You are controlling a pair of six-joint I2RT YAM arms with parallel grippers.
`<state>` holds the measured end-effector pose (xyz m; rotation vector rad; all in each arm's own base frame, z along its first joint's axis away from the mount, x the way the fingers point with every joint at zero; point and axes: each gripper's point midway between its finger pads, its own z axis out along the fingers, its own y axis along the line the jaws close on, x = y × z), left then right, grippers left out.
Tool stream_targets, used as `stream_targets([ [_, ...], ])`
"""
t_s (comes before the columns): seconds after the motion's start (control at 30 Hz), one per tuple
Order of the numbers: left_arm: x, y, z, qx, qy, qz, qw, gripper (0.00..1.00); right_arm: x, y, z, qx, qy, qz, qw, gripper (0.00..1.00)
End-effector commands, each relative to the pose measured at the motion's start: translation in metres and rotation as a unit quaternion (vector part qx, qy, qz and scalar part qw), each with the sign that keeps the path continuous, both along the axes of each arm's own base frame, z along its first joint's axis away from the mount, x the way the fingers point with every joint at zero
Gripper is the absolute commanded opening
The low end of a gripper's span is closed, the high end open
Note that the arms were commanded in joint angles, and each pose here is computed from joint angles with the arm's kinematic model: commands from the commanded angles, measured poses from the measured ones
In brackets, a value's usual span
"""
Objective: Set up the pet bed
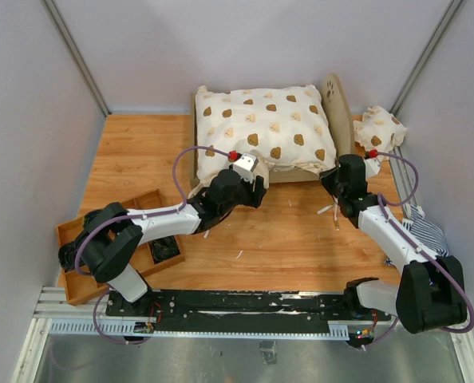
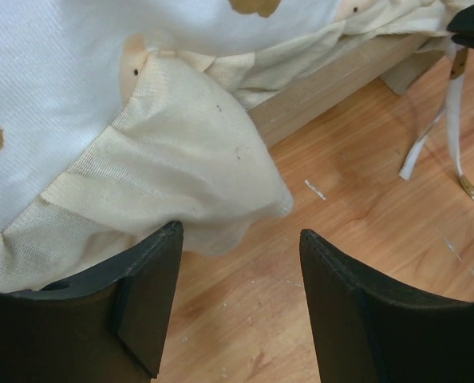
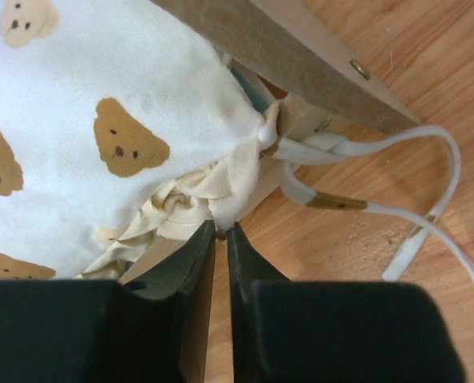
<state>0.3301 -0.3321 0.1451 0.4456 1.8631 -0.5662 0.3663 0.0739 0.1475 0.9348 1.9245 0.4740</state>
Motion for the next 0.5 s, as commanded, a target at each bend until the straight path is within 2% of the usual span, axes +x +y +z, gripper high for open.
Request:
stream_targets([
  [0.0, 0.021, 0.003, 0.008, 0.004, -0.027, 0.044, 0.999, 0.6, 0.003, -0.005, 0.006, -0.025, -0.021, -0.011, 0.999, 0.03],
  [0.07, 0.025, 0.011, 0.003, 0.025, -0.033, 0.06, 0.997, 0.45, -0.001, -0.013, 0.01, -0.052, -0.025, -0.014, 0.998, 0.0],
  [0.13, 0.027, 0.02, -0.002, 0.045, -0.033, 0.076, 0.996, 0.2, -0.006, -0.023, 0.012, -0.082, -0.03, -0.021, 0.996, 0.0],
  [0.2, 0.026, 0.028, -0.005, 0.061, -0.033, 0.085, 0.994, 0.02, -0.01, -0.031, 0.016, -0.105, -0.039, -0.028, 0.993, 0.0],
  [0.47, 0.019, 0.043, 0.004, 0.067, -0.034, 0.096, 0.992, 0.0, -0.02, -0.047, 0.023, -0.169, -0.053, -0.011, 0.984, 0.0],
])
